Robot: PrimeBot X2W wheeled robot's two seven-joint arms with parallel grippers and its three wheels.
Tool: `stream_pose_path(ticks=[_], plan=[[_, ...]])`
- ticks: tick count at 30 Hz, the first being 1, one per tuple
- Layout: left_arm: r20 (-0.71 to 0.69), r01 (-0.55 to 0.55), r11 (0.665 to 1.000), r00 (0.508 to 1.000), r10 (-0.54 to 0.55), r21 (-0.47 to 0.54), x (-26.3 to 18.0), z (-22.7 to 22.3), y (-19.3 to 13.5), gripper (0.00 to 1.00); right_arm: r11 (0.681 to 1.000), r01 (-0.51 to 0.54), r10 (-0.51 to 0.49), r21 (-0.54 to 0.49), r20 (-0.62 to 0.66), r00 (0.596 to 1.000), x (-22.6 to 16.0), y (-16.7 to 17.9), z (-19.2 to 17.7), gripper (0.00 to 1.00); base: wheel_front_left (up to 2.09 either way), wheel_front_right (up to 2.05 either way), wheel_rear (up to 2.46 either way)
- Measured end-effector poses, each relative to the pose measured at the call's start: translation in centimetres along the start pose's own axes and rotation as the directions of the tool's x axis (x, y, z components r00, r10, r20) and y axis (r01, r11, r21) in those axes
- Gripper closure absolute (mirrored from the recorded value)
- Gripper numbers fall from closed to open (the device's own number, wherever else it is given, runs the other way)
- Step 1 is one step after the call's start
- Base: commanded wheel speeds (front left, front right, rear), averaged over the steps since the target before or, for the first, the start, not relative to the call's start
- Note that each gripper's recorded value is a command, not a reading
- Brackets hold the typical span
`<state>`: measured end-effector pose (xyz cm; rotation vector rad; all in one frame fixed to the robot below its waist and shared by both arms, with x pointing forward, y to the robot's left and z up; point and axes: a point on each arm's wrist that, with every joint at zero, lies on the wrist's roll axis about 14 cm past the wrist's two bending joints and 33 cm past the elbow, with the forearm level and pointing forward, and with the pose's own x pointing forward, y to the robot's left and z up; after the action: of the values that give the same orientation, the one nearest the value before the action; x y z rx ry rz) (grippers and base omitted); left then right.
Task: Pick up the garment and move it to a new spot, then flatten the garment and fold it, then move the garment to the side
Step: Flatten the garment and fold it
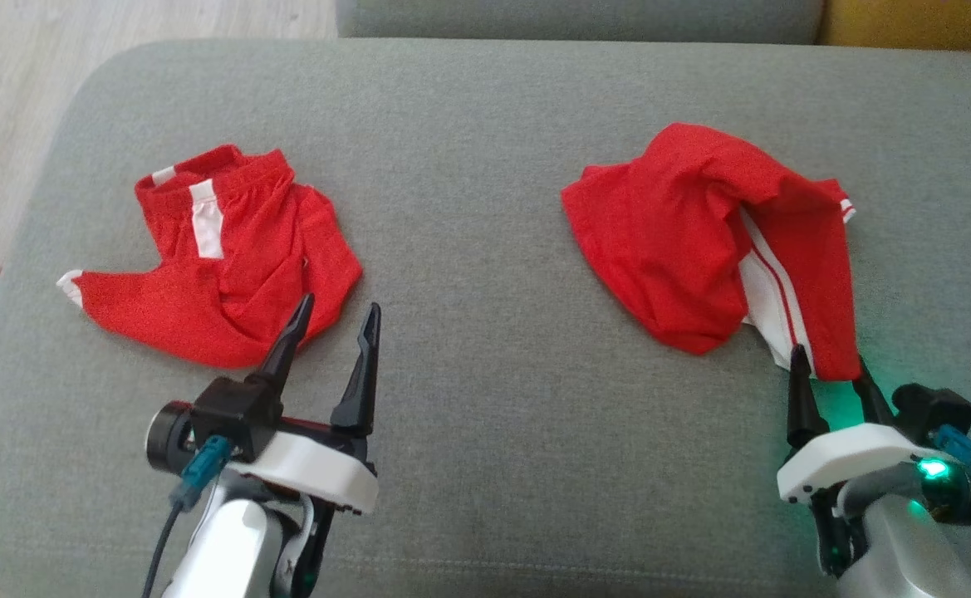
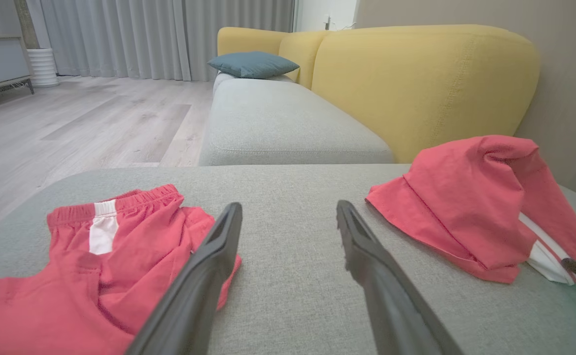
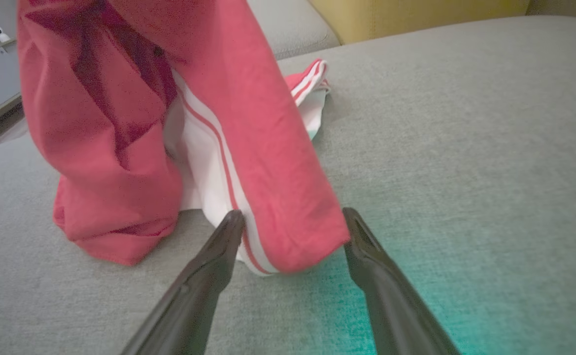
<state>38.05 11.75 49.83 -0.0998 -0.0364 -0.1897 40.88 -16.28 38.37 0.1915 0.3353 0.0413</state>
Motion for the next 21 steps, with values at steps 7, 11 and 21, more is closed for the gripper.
stream_pose_path(ticks=[7,11,21], plan=[[-0.011,-0.036,0.999,0.999,0.036,0.002,0.0,-0.4,1.1,0.00,1.000,0.004,-0.004,-0.008,-0.069,0.998,1.3,0.2,-1.6,0.00,0.00,0.00,0.00],[-0.012,-0.035,0.999,0.999,0.035,0.001,-0.1,-0.4,1.0,0.00,1.000,-0.001,0.002,0.001,-0.053,0.999,1.8,0.5,-0.9,1.00,0.00,0.00,0.00],[0.034,-0.020,1.000,0.999,0.020,-0.006,-0.6,1.1,0.4,0.00,0.980,0.130,-0.179,0.154,0.374,0.910,-0.8,-5.3,12.6,1.00,0.00,0.00,0.00]])
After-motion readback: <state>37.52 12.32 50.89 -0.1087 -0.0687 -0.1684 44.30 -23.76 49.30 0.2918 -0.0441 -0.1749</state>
